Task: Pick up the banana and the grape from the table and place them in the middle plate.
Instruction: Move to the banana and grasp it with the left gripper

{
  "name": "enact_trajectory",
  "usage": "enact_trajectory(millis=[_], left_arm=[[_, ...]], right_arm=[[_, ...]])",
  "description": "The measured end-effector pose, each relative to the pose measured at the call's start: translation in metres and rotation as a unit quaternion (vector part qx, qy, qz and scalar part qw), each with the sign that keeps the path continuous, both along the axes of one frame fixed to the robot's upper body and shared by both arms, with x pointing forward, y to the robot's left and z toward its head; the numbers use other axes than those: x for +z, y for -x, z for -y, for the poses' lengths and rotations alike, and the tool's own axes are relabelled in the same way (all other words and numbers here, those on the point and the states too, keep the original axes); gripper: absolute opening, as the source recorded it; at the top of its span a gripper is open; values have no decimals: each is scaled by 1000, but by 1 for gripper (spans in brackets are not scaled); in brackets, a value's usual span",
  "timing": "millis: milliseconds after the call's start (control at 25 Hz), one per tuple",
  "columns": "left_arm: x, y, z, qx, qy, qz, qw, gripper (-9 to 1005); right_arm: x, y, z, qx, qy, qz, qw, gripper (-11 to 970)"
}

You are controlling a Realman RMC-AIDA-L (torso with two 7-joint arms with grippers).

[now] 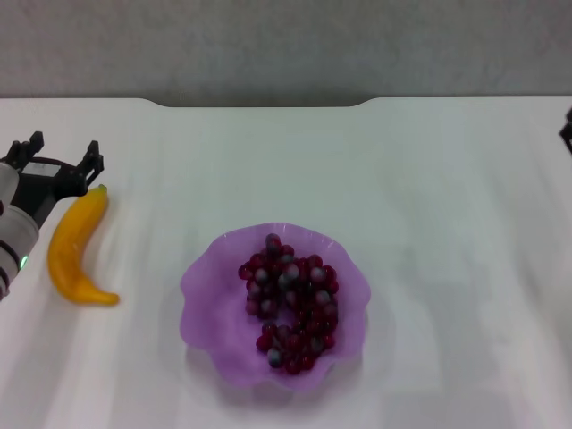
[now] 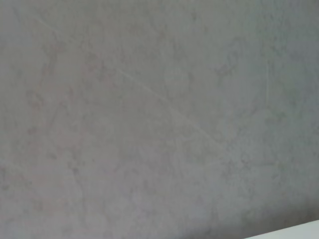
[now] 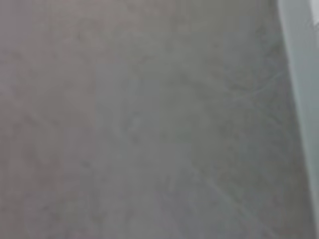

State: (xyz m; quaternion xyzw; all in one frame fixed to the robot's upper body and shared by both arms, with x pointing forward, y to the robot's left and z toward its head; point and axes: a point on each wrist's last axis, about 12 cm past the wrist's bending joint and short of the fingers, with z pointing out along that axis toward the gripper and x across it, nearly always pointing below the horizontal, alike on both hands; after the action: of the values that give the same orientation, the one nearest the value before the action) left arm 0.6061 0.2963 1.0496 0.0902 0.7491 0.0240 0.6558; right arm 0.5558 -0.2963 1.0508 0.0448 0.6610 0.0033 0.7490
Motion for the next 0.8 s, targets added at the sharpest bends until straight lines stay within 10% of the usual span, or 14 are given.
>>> enact_trajectory(millis=[800], left_arm=[[17,-21,22,-7,3,-83,997,818]], right_arm=[[-7,8,28,-51,11,-11,999,894]])
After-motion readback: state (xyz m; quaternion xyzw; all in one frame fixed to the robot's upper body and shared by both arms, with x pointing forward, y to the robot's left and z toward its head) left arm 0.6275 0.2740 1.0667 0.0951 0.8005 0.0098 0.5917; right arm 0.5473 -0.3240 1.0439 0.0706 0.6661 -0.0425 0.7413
